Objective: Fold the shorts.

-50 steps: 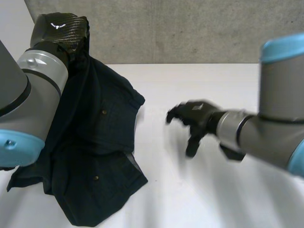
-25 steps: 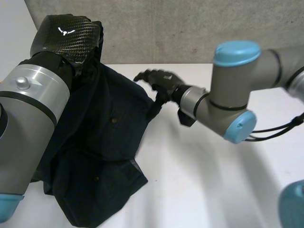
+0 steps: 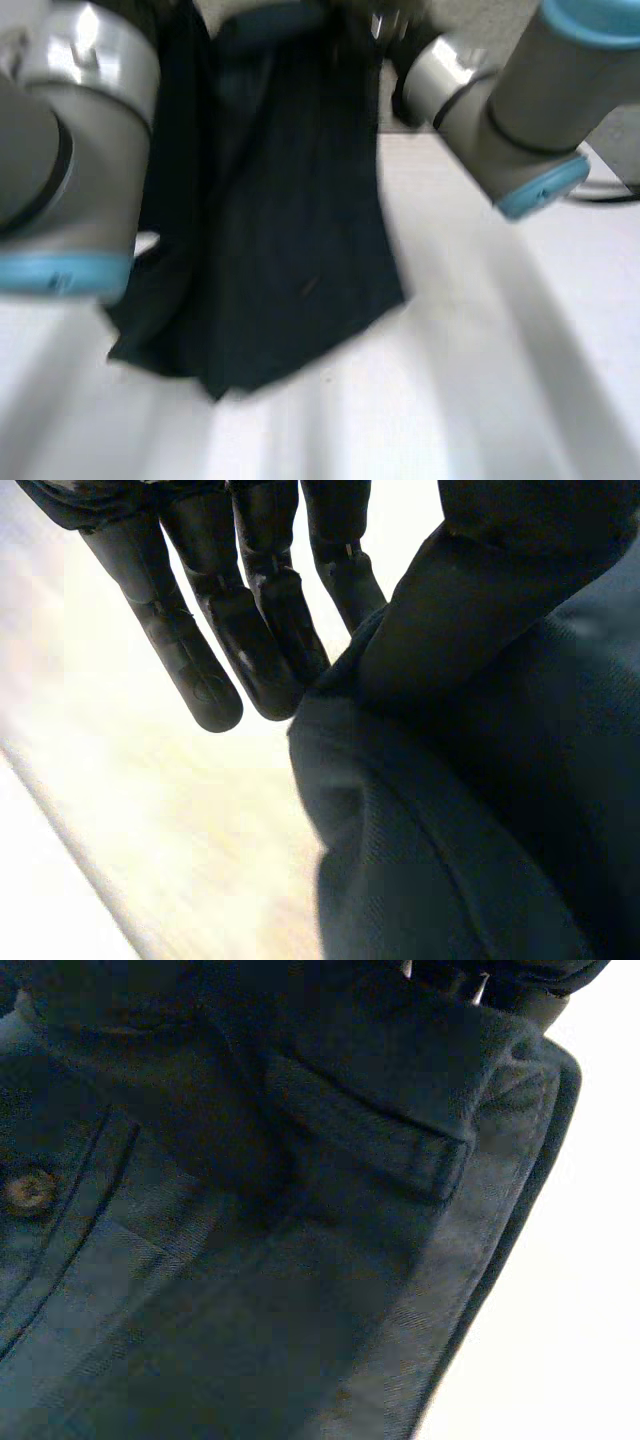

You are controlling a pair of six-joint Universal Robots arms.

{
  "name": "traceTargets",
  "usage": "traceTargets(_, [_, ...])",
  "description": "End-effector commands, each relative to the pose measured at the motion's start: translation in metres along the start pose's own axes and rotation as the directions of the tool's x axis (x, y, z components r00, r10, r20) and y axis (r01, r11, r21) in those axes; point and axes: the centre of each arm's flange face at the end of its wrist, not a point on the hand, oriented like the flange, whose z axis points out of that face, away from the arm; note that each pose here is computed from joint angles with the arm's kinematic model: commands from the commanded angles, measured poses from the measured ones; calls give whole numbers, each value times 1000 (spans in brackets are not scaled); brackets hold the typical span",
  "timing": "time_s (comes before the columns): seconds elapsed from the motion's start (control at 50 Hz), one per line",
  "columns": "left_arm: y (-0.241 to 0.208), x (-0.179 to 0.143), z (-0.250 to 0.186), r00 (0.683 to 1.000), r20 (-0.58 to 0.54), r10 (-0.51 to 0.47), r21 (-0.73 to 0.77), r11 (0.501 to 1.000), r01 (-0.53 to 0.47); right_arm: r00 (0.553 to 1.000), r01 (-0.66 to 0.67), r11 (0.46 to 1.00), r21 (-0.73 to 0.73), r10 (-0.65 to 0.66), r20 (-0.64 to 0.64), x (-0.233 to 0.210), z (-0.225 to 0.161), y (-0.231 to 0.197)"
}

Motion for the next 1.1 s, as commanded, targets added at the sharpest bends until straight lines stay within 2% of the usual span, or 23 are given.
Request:
traceTargets(0.02, [-76, -35, 47, 967, 254, -1, 506, 852, -132, 975, 213, 845, 491, -149, -167, 9, 8, -102])
traceTargets(0.04, [-81, -32, 45, 970, 242, -24, 545, 830, -115, 973, 218, 835, 506, -148, -174, 9, 7, -106])
traceTargets(0.1, [-76, -30, 45, 975, 218, -42, 540, 837, -85, 970, 231, 822, 520, -154, -188, 12, 4, -110])
traceTargets(0.22, [-28, -8, 33, 995, 87, -47, 407, 913, 7, 960, 262, 866, 426, -189, -206, 22, -1, -84])
traceTargets(0.3, [14, 10, 15, 998, -10, -64, 260, 964, 64, 949, 299, 911, 283, -251, -192, 28, -9, -48])
traceTargets(0.32, [24, 14, 10, 997, -31, -71, 219, 973, 76, 944, 312, 927, 208, -278, -178, 28, -14, -29])
traceTargets(0.34, [43, 21, 0, 993, -71, -98, 135, 985, 107, 941, 319, 933, 165, -292, -169, 28, -17, -19])
traceTargets(0.38, [60, 28, -12, 985, -108, -132, 53, 989, 138, 936, 332, 941, 67, -319, -148, 27, -25, 4])
traceTargets(0.4, [68, 31, -17, 981, -123, -153, 13, 988, 156, 929, 344, 938, -39, -346, -128, 27, -35, 28])
traceTargets(0.46, [105, 45, -39, 961, -175, -212, -170, 968, 182, 919, 363, 911, -196, -385, -82, 25, -52, 65])
traceTargets(0.5, [131, 61, -59, 942, -222, -250, -308, 935, 176, 906, 387, 863, -326, -422, -41, 27, -70, 91])
traceTargets(0.56, [145, 70, -76, 926, -255, -277, -412, 898, 156, 893, 400, 806, -436, -449, -12, 33, -92, 111])
traceTargets(0.58, [149, 76, -86, 915, -276, -293, -462, 876, 141, 891, 399, 797, -454, -454, -13, 34, -95, 113])
traceTargets(0.64, [150, 83, -98, 902, -303, -308, -510, 852, 120, 898, 378, 776, -506, -439, -3, 34, -110, 126])
traceTargets(0.72, [154, 91, -112, 887, -332, -320, -555, 827, 90, 902, 362, 765, -532, -431, -5, 32, -123, 123])
traceTargets(0.84, [168, 91, -124, 886, -330, -325, -600, 797, 68, 905, 350, 771, -532, -425, -20, 29, -139, 106])
traceTargets(0.94, [178, 91, -131, 891, -320, -322, -627, 777, 56, 905, 343, 767, -543, -424, -27, 27, -149, 100])
traceTargets(1.1, [186, 83, -138, 914, -223, -337, -680, 726, 102, 919, 284, 783, -553, -387, -76, 32, -161, 96])
